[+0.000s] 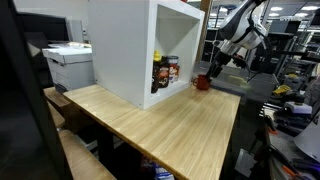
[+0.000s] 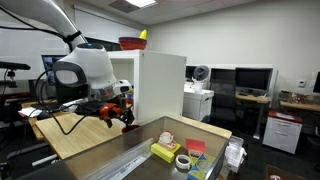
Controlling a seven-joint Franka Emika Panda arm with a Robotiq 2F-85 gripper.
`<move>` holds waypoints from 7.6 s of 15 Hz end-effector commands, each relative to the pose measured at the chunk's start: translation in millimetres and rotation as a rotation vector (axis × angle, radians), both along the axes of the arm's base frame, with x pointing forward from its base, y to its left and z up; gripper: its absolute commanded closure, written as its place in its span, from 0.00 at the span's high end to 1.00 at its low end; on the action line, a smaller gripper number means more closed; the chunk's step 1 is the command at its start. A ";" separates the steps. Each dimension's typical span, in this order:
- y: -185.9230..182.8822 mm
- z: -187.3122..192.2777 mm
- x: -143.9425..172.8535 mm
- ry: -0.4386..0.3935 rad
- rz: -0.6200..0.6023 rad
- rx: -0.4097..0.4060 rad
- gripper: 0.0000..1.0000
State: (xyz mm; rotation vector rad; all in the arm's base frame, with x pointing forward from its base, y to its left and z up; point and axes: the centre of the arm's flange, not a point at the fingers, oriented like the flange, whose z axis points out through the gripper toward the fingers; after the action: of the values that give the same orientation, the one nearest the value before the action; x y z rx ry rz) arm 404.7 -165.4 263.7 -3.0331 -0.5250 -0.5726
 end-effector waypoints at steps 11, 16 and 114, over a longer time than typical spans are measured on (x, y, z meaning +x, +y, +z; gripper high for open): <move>-22.2 -5.9 29.1 0.053 -0.008 0.016 1.00; -22.8 -9.8 34.4 0.062 0.023 0.017 0.70; 123.1 33.0 92.5 -0.089 0.445 -0.153 0.02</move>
State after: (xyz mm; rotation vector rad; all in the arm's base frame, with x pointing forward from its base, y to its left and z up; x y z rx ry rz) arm 489.7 -45.4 297.3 -2.8809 -1.3262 -0.5833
